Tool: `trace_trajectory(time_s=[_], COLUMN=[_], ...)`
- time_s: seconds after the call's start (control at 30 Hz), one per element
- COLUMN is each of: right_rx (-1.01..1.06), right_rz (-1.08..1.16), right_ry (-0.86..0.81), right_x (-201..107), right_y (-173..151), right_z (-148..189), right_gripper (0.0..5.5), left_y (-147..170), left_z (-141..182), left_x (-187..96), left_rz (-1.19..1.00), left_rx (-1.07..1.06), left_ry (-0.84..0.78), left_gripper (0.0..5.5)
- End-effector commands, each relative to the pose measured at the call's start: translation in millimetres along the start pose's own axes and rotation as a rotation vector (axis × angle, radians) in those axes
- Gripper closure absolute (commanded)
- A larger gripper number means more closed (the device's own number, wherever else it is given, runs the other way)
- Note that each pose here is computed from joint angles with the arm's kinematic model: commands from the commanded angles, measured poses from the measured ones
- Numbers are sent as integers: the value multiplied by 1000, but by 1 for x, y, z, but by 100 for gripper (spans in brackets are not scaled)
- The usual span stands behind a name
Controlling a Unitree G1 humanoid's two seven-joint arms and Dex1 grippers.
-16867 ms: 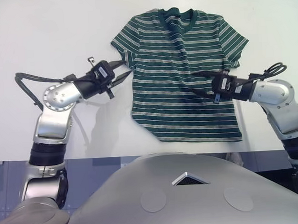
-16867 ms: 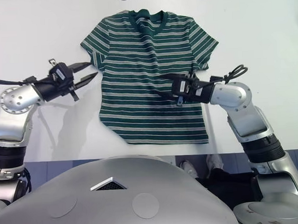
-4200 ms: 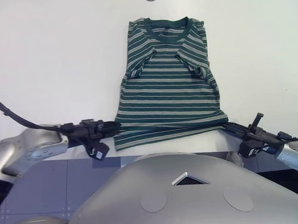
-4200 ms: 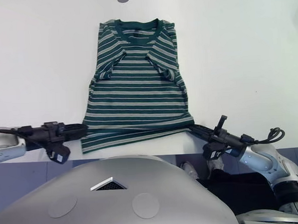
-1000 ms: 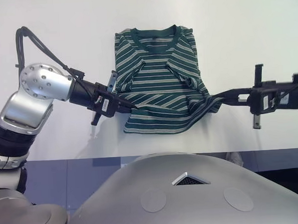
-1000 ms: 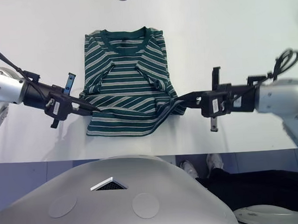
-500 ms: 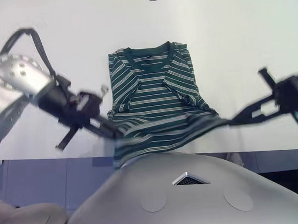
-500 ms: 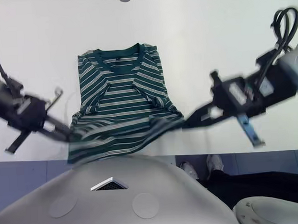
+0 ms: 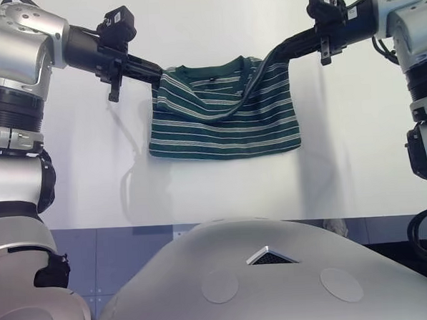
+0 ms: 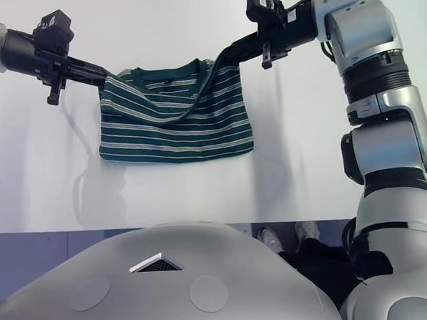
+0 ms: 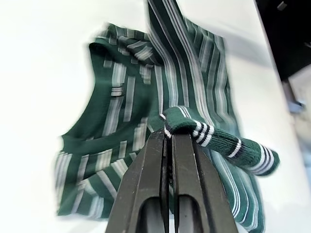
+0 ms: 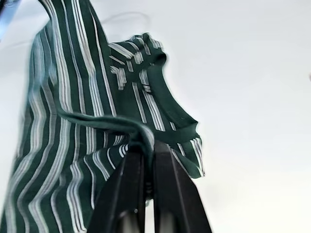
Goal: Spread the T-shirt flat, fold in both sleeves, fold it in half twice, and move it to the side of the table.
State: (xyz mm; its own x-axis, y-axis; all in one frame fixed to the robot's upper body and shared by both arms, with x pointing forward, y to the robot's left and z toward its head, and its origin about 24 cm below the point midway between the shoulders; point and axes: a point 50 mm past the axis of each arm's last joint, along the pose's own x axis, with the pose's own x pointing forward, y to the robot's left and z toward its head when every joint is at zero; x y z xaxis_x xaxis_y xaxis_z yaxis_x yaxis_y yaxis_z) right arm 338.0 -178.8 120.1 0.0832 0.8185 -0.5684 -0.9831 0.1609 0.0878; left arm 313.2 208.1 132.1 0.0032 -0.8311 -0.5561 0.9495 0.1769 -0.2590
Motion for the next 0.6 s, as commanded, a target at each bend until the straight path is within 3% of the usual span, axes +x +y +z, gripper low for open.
trace_trajectory(time_s=[0.03, 0.2, 0.33, 0.6], right_rx=[14, 126, 213, 220], right_rz=[-67, -167, -215, -433], right_ry=[-47, -98, -132, -115], right_x=[18, 38, 35, 35], right_y=[-7, -7, -2, -17], right_z=[-6, -34, -56, -65], right_gripper=[550, 550, 550, 550], left_y=[15, 0, -31, -20], left_z=[-4, -34, -50, -42], left_x=[-4, -2, -9, -8], left_rz=[243, 394, 293, 398], left_rx=[-78, -219, -271, -275], left_ry=[4, -15, -23, -74], left_gripper=[548, 548, 548, 548])
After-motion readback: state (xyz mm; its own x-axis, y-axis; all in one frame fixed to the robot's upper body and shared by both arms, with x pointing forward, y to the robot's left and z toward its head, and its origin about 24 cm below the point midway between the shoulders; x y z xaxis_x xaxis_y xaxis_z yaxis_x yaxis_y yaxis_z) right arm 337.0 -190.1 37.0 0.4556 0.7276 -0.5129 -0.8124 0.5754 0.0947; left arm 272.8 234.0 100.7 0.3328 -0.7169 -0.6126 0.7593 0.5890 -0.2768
